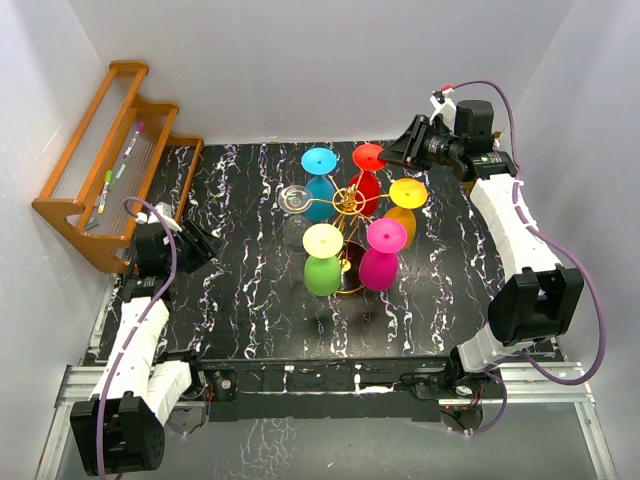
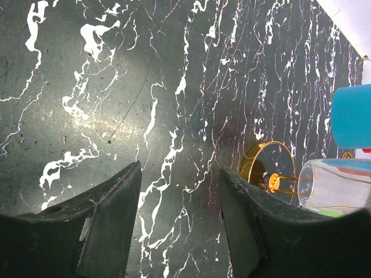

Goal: Take the wine glass off the wine glass rack

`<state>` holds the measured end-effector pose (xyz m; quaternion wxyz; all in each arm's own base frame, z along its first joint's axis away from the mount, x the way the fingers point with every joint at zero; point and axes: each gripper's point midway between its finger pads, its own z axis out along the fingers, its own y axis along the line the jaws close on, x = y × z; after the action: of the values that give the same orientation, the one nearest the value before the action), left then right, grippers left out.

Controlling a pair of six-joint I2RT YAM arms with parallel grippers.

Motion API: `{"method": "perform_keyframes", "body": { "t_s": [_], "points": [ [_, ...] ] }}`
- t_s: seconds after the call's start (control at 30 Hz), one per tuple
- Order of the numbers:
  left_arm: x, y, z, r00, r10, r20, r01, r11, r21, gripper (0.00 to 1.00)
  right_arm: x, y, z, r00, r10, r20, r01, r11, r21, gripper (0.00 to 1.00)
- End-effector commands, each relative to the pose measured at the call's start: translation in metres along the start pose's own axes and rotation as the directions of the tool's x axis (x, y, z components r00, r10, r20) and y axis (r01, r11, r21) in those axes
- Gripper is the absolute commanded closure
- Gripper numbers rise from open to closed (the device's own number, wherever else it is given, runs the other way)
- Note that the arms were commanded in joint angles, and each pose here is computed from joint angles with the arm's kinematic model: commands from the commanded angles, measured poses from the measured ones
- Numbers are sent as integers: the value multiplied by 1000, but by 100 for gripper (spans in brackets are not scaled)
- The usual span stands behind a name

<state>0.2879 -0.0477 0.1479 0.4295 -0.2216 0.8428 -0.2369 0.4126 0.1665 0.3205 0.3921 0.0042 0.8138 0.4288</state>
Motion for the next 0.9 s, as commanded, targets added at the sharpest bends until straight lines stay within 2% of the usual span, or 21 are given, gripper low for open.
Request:
{"method": "perform_keyframes", "body": {
  "t_s": [0.0,0.23,0.43,0.87],
  "points": [
    [-12,-10,-5,1000,10,27,-10,1000,26,46,-23,26,-5,994,-83,68,87,994,-69,79],
    [-11,-10,-4,1000,9,23,-9,1000,23,46,-26,36,-14,990,-94,101,102,992,-74,92],
    [-11,-10,-5,1000,9,26,-10,1000,24,46,-25,54,-24,990,-57,127,75,988,-135,92],
    [-12,-11,-6,1000,11,28,-12,1000,27,46,-9,75,-32,998,1,64,15,967,-255,92]
  ]
}}
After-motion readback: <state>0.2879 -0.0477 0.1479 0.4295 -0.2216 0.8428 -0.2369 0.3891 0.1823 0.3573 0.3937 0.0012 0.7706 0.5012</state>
